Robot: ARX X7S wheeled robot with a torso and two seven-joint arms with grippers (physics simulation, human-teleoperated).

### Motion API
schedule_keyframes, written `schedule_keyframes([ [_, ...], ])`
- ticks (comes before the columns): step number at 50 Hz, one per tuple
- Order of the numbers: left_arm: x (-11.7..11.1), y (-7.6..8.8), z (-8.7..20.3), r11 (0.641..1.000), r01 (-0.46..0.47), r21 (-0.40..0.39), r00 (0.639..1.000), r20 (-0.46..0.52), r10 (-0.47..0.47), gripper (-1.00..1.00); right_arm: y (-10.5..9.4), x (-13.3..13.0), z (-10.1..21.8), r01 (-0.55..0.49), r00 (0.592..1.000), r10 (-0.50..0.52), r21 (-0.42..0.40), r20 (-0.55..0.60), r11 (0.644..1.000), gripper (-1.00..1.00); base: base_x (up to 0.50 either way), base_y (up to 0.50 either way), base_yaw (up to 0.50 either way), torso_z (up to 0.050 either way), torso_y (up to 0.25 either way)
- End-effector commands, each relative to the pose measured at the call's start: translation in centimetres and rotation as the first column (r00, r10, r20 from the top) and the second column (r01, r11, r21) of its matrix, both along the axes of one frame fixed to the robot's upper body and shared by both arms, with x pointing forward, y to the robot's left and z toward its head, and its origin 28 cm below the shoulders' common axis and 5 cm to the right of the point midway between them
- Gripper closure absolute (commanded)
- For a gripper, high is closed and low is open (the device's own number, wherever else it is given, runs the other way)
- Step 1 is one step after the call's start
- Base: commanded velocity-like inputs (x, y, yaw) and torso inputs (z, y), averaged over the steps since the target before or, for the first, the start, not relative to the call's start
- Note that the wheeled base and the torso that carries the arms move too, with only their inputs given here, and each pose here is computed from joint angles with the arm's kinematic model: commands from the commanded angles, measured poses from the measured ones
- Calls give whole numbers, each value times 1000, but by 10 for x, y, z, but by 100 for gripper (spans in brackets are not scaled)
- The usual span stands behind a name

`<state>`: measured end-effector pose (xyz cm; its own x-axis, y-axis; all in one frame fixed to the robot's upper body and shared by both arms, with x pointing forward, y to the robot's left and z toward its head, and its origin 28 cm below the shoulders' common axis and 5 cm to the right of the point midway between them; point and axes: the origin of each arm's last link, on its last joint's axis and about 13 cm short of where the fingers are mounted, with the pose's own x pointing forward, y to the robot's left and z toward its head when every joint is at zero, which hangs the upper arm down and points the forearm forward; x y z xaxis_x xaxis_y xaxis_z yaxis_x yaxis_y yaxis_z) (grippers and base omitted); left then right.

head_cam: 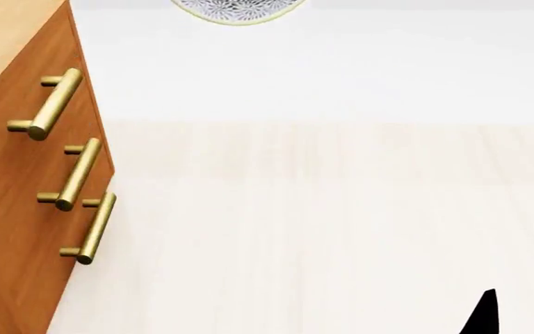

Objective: Put the bowl on top of the cabinet.

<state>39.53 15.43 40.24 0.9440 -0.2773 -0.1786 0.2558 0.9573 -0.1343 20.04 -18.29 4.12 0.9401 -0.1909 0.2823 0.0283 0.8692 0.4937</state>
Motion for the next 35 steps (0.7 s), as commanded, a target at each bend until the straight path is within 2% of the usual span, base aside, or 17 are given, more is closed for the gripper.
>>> schedule_keyframes([
  [1, -10, 1, 26, 998, -11, -62, 1000, 26, 12, 100, 0, -1, 0, 4, 1000, -4, 0, -1, 1000, -100, 0, 0, 0, 0, 0],
  [9, -12, 8, 34, 992, -48, -114, 999, 14, 50, 100, 3, 3, -1, -17, 1000, 17, -6, -13, 1000, -100, 0, 0, 0, 0, 0],
  [21, -13, 20, 43, 959, -172, -224, 984, -4, 176, 100, 4, 3, 0, -22, 1000, 22, -11, -12, 1000, -100, 0, 0, 0, 0, 1],
  [27, -13, 27, 50, 918, -260, -299, 963, -12, 268, 100, 5, 4, -1, -27, 1000, 26, -11, -17, 1000, -100, 0, 0, 0, 2, 0],
  [35, -12, 35, 59, 834, -390, -389, 912, -38, 408, 100, 4, 3, 0, -28, 1000, 28, -5, -15, 1000, -100, 0, 0, 0, 0, 0],
])
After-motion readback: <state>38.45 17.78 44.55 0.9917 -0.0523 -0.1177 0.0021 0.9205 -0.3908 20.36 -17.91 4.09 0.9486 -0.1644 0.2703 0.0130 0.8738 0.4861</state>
